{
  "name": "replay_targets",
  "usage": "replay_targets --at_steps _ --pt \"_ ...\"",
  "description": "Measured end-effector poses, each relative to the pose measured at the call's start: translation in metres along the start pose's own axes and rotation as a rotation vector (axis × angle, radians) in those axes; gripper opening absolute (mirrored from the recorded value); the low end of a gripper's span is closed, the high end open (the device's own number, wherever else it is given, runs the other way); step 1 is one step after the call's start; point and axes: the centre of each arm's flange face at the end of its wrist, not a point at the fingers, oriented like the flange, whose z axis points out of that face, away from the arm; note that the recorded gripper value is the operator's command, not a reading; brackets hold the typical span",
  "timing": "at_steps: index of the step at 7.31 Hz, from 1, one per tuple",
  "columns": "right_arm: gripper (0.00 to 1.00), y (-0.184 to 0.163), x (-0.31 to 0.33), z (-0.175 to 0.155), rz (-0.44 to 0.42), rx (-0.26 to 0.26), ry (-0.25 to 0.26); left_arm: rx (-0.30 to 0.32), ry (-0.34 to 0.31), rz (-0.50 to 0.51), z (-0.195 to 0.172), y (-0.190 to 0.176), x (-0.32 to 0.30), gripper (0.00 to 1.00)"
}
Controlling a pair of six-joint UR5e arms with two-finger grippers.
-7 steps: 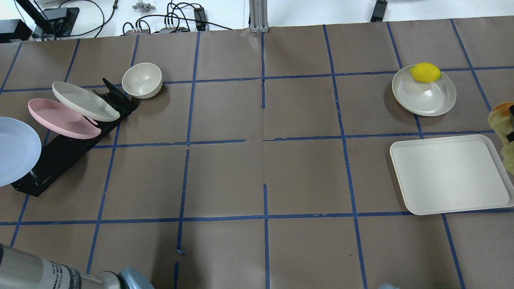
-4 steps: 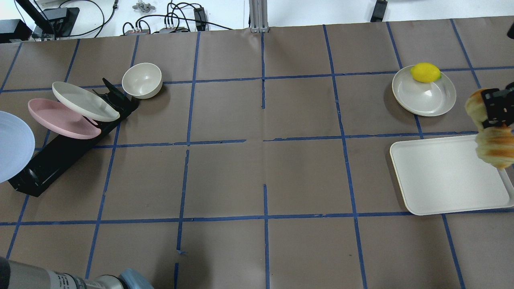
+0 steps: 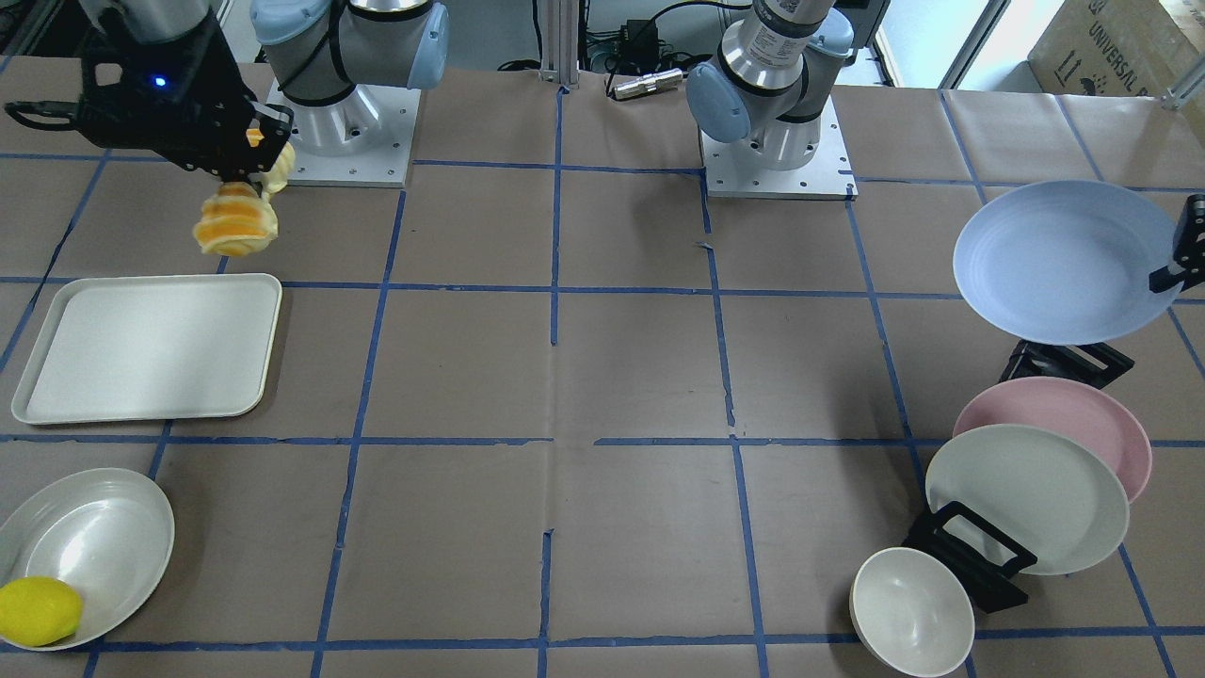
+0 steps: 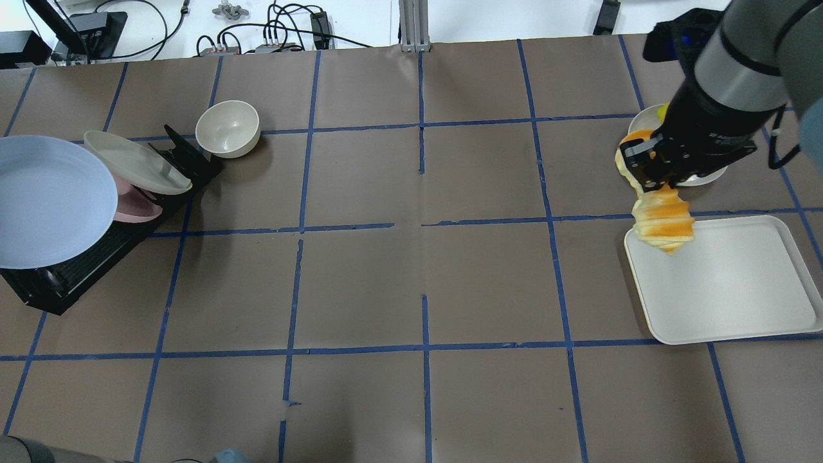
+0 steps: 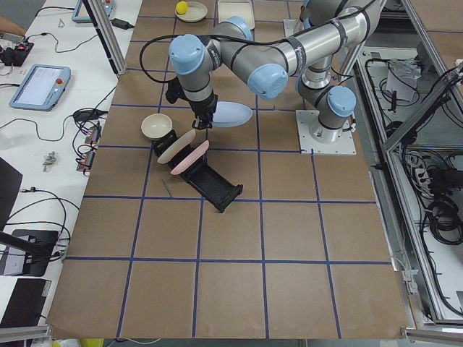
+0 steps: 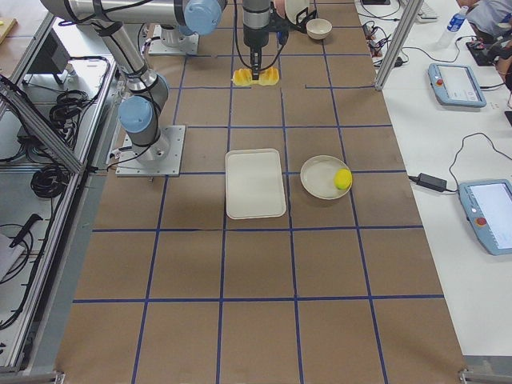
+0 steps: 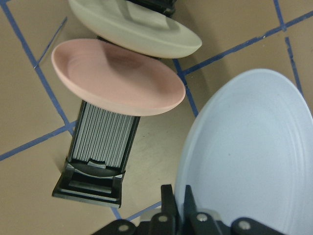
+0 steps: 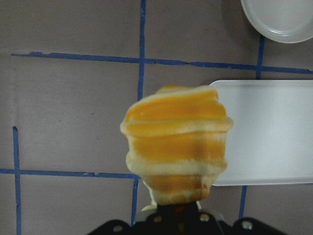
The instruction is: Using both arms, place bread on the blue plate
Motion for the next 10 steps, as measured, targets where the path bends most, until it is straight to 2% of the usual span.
replay_targets --at_steps 2,3,4,5,7,8,10 --pt "0.12 -0.016 -0.05 0.01 -0.103 -0.002 -0.002 -0.035 0.015 0.023 0.02 -0.055 0.059 0.14" --pt "0.12 -0.027 -0.066 0.009 -0.138 -0.011 -0.003 -0.059 0.04 0.028 0.042 -0.08 0.096 0.16" --pt "0.13 -0.035 -0.075 0.004 -0.136 -0.033 -0.002 -0.071 0.075 0.01 0.071 -0.104 0.132 0.15" --pt "0.14 -0.038 -0.078 -0.003 -0.07 -0.052 0.0 -0.082 0.097 -0.016 0.103 -0.125 0.17 0.13" --pt "0.14 -0.037 -0.078 -0.006 0.105 -0.084 0.008 -0.074 0.082 -0.041 0.163 -0.157 0.246 0.13" --pt "0.14 -0.035 -0.079 -0.005 0.154 -0.099 0.012 -0.044 0.075 -0.066 0.193 -0.171 0.275 0.13" --pt "0.14 -0.034 -0.08 -0.001 0.178 -0.113 0.012 -0.001 0.065 -0.09 0.249 -0.197 0.311 0.13"
